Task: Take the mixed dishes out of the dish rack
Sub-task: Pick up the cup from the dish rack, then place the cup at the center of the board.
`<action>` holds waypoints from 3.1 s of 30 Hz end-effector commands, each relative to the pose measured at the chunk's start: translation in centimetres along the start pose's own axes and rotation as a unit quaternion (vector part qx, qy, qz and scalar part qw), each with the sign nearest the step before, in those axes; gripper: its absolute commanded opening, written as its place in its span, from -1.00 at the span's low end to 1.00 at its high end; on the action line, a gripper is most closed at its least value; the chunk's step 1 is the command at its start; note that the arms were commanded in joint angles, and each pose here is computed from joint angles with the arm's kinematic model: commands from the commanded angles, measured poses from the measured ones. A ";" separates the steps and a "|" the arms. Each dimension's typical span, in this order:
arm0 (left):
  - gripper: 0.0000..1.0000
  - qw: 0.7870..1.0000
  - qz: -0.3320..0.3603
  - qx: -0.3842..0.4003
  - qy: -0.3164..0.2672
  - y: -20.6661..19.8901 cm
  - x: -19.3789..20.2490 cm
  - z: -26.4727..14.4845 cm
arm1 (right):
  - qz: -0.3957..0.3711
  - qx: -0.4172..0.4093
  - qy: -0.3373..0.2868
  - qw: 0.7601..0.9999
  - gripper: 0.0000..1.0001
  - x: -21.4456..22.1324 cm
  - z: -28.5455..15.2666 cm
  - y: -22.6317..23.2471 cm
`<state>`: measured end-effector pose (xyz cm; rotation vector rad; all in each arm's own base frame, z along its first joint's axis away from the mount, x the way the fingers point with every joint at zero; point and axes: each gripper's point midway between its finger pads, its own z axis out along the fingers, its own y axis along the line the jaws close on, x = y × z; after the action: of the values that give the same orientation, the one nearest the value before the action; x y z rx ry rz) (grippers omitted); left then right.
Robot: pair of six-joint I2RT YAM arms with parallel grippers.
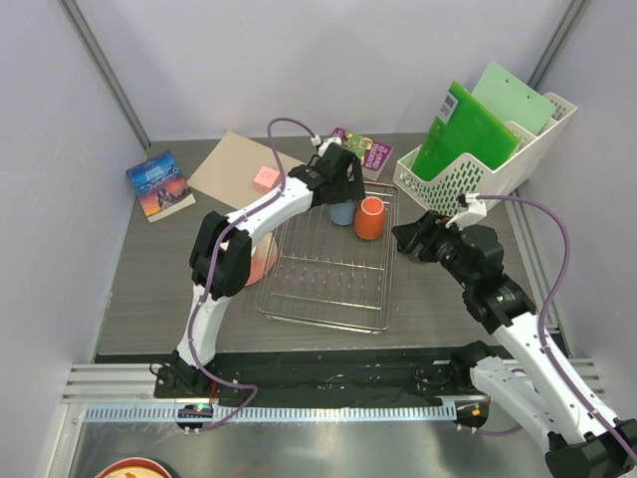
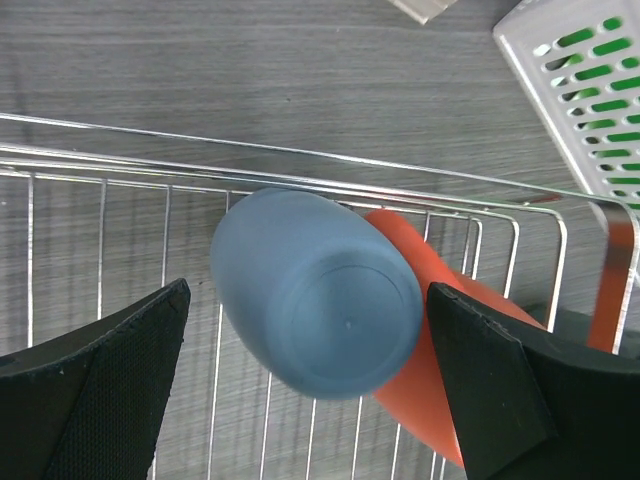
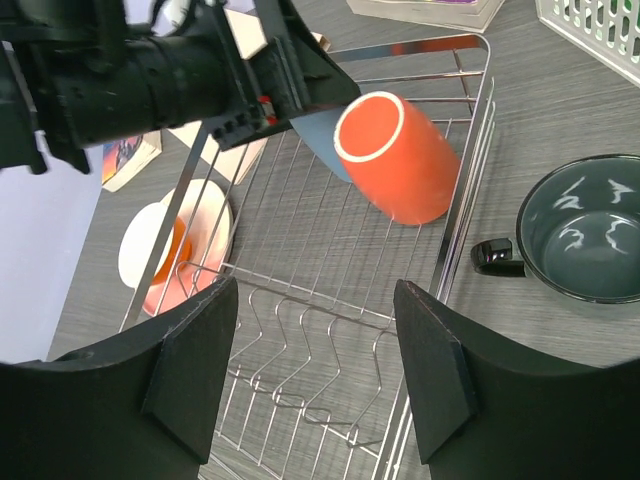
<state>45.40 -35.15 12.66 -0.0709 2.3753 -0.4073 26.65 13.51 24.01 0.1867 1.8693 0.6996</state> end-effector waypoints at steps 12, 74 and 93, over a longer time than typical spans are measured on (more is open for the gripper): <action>0.20 0.999 0.018 -0.020 -0.031 0.6 -1.2 0.0 | 0.002 -0.006 -0.015 1.000 0.38 -0.2 -0.1 0.1; -0.99 0.742 -0.200 0.640 -0.003 -5.2 -0.2 -29.2 | 0.125 -0.310 -0.004 0.943 -0.28 -3.1 4.5 14.0; 0.99 0.856 -0.203 0.473 -0.052 0.2 -2.3 -23.1 | 0.034 -0.015 -0.089 0.995 -0.98 -7.6 0.9 5.1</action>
<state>28.54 -31.00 32.42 -0.0273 1.7315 -1.9218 27.85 21.41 30.78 0.0855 1.7202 1.0993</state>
